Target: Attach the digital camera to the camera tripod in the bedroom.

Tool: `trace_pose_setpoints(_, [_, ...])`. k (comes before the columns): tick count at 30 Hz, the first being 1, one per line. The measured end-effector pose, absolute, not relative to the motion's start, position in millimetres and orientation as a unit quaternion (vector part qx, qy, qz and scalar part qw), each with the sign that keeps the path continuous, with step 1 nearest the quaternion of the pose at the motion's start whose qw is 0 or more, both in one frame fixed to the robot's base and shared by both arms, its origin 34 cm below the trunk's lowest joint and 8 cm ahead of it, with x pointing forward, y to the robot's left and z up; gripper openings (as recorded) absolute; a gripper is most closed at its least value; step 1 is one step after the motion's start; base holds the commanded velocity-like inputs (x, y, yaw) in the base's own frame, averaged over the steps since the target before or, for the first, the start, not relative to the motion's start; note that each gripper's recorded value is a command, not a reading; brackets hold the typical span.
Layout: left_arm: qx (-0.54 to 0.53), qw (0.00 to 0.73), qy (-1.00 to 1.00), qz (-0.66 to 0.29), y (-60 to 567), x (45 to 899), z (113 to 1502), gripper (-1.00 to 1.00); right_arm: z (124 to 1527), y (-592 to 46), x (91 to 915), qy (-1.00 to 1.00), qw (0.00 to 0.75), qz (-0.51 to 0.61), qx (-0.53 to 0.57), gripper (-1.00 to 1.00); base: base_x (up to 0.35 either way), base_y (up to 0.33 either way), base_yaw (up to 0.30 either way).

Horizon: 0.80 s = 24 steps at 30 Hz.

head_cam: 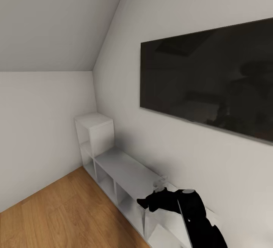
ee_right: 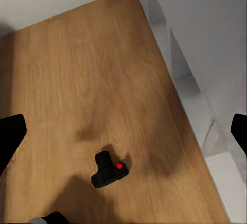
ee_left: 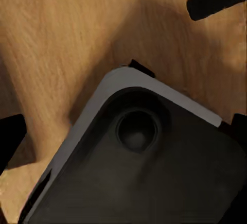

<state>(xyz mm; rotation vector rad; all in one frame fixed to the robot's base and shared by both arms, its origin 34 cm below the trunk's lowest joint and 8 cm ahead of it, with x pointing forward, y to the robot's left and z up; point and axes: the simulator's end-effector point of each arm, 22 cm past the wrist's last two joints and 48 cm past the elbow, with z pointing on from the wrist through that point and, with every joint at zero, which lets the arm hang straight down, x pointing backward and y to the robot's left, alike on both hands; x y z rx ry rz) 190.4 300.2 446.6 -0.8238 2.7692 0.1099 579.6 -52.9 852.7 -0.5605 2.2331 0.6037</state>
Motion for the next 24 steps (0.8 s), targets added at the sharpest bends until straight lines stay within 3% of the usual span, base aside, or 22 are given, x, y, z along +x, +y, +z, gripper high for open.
trace_pose_setpoints(5, [-0.264,0.203,0.943,0.016,322.1,290.1,472.5,1.00,890.3,-56.9,605.5,0.861,0.398,0.229,-0.218,1.00,0.000,0.000,0.000])
trace_pose_setpoints(7, [-0.252,0.203,0.946,-0.010,325.6,331.7,491.4,1.00,904.9,-66.8,619.2,0.861,0.408,0.223,-0.205,1.00,0.000,0.000,0.000])
trace_pose_setpoints(11, [-0.189,0.302,0.930,-0.095,306.2,486.9,637.0,1.00,921.0,-104.3,641.7,0.865,0.428,0.213,-0.155,1.00,0.000,0.000,0.000])
trace_pose_setpoints(19, [-0.154,0.421,0.870,-0.208,242.4,609.7,808.4,1.00,917.3,-190.7,656.3,0.875,0.440,0.183,-0.079,1.00,0.000,0.000,0.000])
trace_pose_setpoints(24, [-0.150,0.438,0.856,-0.232,227.0,632.5,838.6,1.00,915.7,-209.1,656.7,0.877,0.441,0.181,-0.061,1.00,0.000,0.000,0.000])
